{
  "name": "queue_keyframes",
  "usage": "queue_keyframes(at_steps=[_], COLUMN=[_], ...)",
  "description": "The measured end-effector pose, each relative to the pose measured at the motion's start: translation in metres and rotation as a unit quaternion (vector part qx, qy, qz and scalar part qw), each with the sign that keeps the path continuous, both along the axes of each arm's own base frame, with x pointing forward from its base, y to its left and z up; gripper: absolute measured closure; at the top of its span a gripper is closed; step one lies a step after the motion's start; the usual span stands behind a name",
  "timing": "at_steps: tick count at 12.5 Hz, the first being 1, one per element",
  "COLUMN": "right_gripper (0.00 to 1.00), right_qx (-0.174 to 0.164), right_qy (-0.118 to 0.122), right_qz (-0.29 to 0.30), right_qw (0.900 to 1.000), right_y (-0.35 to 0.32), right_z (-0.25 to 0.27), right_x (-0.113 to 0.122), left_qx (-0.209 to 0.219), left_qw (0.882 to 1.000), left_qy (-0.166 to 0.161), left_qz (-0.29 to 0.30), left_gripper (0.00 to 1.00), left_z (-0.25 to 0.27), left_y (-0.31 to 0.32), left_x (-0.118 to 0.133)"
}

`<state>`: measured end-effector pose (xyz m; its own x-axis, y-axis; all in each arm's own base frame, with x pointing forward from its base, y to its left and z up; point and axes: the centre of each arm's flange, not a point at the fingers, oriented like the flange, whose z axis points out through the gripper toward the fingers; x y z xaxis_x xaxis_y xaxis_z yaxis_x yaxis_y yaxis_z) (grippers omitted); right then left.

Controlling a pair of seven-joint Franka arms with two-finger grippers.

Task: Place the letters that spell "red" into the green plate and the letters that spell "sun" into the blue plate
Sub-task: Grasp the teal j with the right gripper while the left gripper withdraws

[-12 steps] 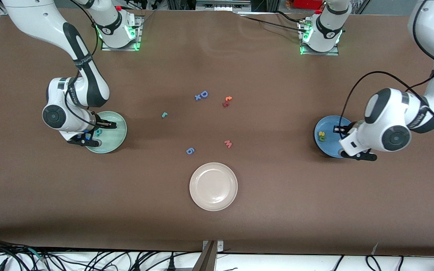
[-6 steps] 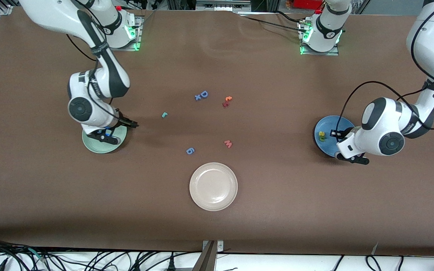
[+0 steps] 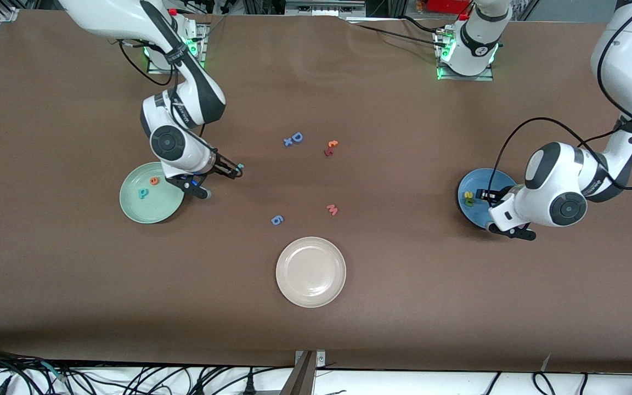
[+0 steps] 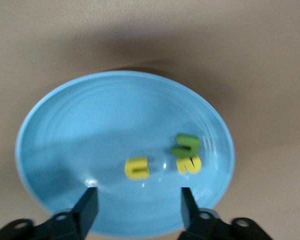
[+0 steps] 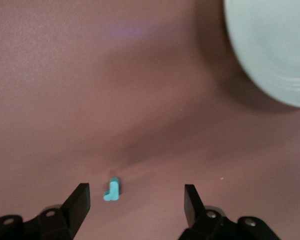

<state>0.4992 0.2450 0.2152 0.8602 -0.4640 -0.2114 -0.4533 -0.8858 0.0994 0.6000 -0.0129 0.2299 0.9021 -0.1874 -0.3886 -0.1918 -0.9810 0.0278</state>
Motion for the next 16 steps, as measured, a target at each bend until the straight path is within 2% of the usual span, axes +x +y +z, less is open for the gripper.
queue_keyframes(at_steps=[2, 5, 9, 13, 16], right_gripper=[0.15, 0.17, 0.19, 0.22, 0.32], right_qx=[0.004, 0.010, 0.011, 0.012, 0.012], right_qy=[-0.002, -0.008, -0.003, 0.002, 0.002], right_qz=[-0.011, -0.019, -0.017, -0.009, -0.008], right_qw=[1.000, 1.000, 1.000, 1.000, 1.000], right_y=[0.009, 0.009, 0.010, 0.017, 0.018], right_z=[-0.012, -0.033, -0.044, -0.046, -0.047], right_x=[-0.005, -0.010, -0.020, -0.028, -0.030], left_qx=[0.018, 0.035, -0.001, 0.001, -0.024], left_qw=[1.000, 0.997, 0.995, 0.990, 0.985], left_qy=[-0.013, -0.044, -0.103, -0.138, -0.148], left_qz=[-0.022, -0.047, -0.006, 0.042, 0.088], left_gripper=[0.00, 0.00, 0.00, 0.00, 0.00], left_z=[0.055, 0.141, 0.255, 0.301, 0.324], left_y=[-0.022, -0.061, -0.056, -0.037, -0.033], left_x=[0.002, 0.004, 0.030, 0.035, 0.027])
